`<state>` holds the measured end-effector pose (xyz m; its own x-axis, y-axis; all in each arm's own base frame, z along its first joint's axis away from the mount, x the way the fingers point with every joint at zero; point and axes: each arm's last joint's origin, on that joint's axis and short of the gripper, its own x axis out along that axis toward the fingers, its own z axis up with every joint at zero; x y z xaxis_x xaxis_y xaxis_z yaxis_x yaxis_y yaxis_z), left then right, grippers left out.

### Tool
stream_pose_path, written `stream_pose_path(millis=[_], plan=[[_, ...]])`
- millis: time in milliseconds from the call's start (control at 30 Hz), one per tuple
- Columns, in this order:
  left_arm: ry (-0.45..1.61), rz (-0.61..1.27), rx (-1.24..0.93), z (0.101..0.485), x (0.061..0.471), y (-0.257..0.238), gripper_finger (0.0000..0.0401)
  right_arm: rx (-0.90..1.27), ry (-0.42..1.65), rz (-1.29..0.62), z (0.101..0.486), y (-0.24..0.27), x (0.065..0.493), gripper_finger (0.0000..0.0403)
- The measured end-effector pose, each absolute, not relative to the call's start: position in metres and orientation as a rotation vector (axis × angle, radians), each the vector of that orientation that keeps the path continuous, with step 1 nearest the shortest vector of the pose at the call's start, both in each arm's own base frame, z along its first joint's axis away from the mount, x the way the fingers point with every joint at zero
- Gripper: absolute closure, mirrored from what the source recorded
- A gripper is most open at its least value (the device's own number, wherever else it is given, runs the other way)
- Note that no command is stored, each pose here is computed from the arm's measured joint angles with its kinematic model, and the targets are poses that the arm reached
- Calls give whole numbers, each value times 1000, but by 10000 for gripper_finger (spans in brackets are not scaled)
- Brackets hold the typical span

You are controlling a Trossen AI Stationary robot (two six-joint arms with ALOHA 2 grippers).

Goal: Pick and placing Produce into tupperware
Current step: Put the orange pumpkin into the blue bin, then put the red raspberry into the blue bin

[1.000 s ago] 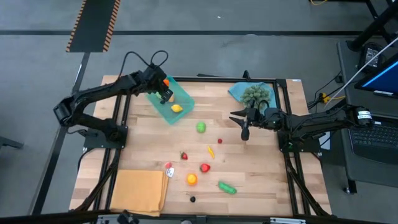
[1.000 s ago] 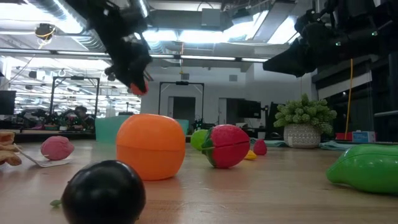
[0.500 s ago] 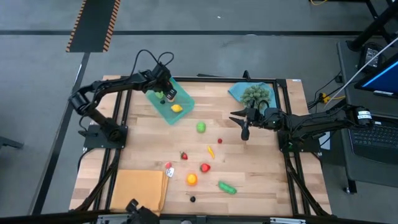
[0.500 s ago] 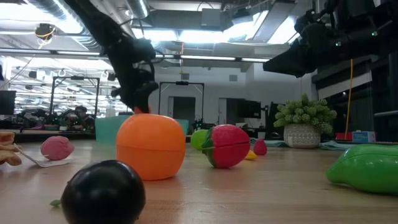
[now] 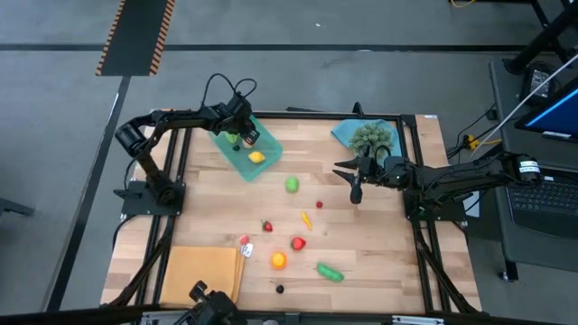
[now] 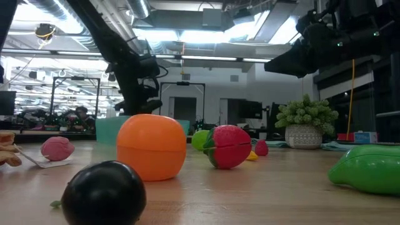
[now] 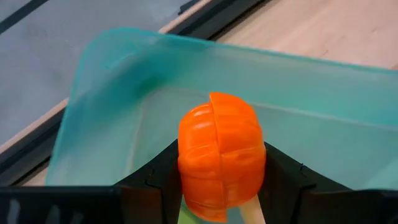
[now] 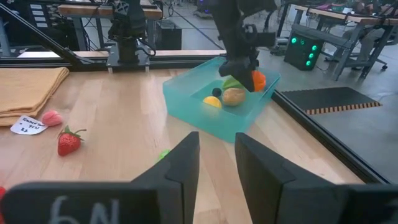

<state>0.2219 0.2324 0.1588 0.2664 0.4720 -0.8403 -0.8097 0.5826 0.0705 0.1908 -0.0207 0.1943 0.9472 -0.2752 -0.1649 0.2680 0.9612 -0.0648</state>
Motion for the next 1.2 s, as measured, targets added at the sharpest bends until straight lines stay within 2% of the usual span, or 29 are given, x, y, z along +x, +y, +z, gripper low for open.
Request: stream_pose_path(millis=[200, 467, 700, 867, 1200], plan=[[953, 900, -396, 154, 224, 236, 247, -42, 175, -276, 194, -21, 191, 297], [964, 913, -338, 155, 223, 238, 184, -44, 187, -276, 193, -21, 191, 297], [969, 943, -302, 160, 222, 237, 173, -46, 188, -276, 193, -21, 191, 297], [913, 924, -269, 187, 221, 224, 178, -53, 189, -275, 193, -21, 191, 297], [660, 824, -129, 276, 208, 163, 174, -123, 190, -269, 194, -21, 191, 297]])
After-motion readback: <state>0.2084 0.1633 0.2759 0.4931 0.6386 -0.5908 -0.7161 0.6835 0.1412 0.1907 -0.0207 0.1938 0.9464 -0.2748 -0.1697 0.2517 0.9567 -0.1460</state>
